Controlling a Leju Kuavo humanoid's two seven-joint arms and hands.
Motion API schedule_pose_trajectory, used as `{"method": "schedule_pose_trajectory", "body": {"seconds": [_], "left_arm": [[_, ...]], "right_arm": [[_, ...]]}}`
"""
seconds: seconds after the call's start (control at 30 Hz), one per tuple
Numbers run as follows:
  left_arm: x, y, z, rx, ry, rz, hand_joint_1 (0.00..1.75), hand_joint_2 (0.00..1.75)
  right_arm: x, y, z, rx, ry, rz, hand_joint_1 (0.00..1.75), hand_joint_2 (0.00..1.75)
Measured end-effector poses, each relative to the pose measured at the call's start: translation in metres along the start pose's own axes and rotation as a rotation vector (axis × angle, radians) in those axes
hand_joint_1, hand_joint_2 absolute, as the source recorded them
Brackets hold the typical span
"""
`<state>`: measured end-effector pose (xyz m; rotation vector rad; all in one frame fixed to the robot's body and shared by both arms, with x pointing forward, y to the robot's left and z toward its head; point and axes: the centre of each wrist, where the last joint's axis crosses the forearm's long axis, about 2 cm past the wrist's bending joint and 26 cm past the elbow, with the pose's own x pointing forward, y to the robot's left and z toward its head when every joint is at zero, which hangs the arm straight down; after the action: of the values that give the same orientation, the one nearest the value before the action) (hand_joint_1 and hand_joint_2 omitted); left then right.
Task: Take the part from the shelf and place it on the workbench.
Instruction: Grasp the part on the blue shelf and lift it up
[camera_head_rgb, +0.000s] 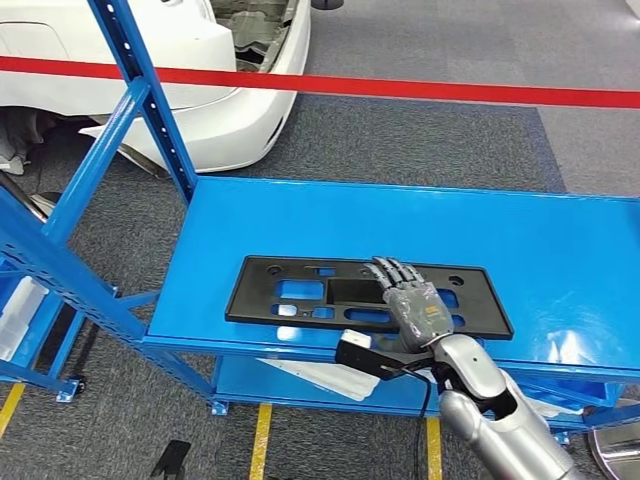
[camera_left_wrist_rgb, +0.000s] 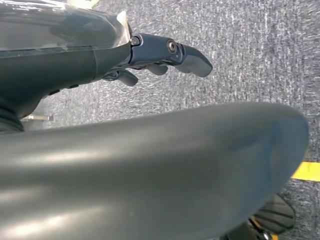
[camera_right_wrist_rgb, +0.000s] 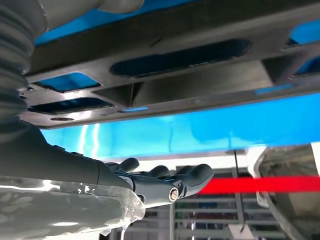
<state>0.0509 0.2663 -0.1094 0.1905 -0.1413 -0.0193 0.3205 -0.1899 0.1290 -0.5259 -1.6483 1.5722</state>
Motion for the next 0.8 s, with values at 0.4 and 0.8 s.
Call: {"method": "schedule_pose_trajectory", "body": {"seconds": [0.4,0.8], "left_arm": [[0.002,0.002,0.0,0.016,-0.012,0.013,0.0,0.0],[0.002,0.003,-0.001,0.01,-0.018,0.022,0.0,0.0]], "right_arm": [[-0.028,-0.009,-0.01,0.125,0.043,-0.033,1.14,1.75],[-0.039,-0.016,-0.016,0.173,0.028,-0.025,1.75,1.75]]}}
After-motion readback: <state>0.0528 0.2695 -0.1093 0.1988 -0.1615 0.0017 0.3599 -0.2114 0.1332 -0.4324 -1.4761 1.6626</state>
